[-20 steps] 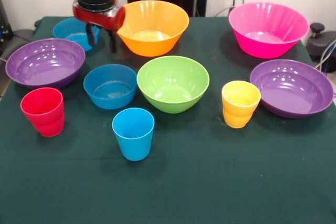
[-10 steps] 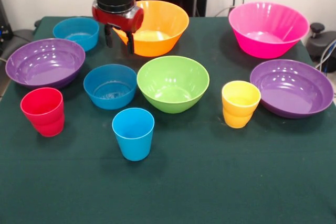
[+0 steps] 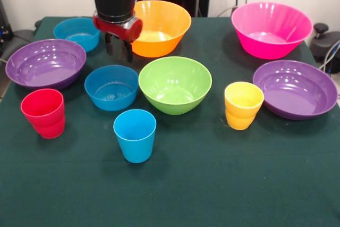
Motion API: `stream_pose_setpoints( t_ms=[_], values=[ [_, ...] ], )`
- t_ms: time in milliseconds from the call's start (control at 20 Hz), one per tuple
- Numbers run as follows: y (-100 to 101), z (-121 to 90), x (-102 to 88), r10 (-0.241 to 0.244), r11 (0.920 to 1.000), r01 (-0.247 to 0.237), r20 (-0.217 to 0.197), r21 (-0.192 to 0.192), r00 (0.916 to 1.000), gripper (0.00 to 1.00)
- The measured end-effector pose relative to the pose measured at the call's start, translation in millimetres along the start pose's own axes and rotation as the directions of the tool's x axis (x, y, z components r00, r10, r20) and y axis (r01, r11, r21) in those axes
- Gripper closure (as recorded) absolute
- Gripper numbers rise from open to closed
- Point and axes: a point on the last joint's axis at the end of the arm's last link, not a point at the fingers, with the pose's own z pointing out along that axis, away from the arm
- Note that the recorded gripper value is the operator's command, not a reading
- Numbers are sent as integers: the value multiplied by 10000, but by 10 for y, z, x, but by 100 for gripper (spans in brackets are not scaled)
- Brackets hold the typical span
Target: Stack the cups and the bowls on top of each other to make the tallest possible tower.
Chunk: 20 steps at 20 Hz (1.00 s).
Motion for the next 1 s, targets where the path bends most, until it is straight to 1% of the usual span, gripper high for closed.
stream_pose_setpoints(
  t_ms=[150, 400, 500, 600, 1000],
  values=[
    [-148, 167, 46, 260, 9997, -260, -66, 4, 9996, 0],
    [-308, 380, 123, 583, 9983, -584, -184, -59, 9981, 0],
    [-345, 429, 140, 679, 9976, -681, -198, -93, 9975, 0],
    [-363, 422, 112, 744, 9971, -745, -67, -127, 9972, 0],
    [-367, 427, 128, 748, 9971, -746, 75, -162, 9972, 0]
  ],
)
